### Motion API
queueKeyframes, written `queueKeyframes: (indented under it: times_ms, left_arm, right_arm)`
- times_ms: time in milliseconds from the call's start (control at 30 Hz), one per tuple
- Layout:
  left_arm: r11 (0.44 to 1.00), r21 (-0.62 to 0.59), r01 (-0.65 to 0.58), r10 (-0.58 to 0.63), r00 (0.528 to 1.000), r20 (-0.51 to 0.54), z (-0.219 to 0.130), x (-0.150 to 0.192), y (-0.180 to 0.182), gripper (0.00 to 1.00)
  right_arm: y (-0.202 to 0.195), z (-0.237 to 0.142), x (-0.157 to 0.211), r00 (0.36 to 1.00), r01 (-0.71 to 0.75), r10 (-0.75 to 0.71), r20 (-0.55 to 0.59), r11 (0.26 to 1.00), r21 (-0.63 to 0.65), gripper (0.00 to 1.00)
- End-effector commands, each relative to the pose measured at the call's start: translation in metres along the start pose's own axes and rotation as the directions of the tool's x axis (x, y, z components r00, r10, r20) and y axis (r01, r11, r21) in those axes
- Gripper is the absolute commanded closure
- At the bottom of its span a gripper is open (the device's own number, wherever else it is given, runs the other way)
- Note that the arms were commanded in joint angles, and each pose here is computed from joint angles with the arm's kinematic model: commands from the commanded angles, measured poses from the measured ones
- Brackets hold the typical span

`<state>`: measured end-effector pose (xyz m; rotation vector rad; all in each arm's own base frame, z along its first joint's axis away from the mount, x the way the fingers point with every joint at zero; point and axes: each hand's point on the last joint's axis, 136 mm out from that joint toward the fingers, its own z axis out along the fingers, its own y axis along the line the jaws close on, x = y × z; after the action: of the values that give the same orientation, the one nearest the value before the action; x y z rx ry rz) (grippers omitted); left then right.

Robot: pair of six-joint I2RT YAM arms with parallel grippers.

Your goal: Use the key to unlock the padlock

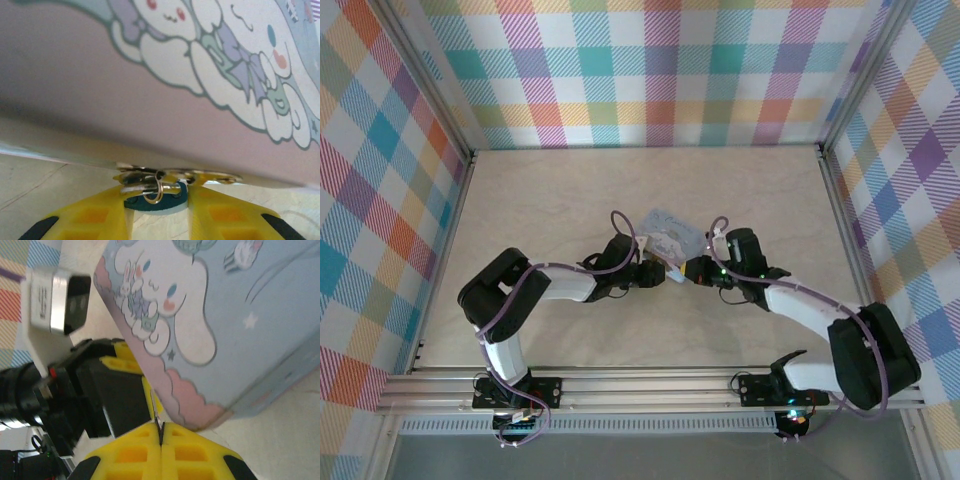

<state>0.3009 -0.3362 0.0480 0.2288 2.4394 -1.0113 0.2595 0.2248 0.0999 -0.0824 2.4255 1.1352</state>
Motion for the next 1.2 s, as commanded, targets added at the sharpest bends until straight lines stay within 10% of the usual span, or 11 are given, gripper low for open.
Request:
queueKeyframes:
  times_ms: [0,1167]
  left_arm:
    - [0.997,0.06,0.05,-0.051,0.999,0.001,-0.003,-0.013,-0.024,0.7]
    - [0.934,0.076,0.35,-0.345,0.936,-0.076,-0.009,-0.02,-0.048,0.77]
  right_arm:
    - [0.002,-0.001,0.006,0.996,0.075,-0.075,0.037,0.997,-0.005,1.0]
    - [-0.02,0.017,0.016,0.959,0.21,-0.208,0.191,0.978,0.007,1.0]
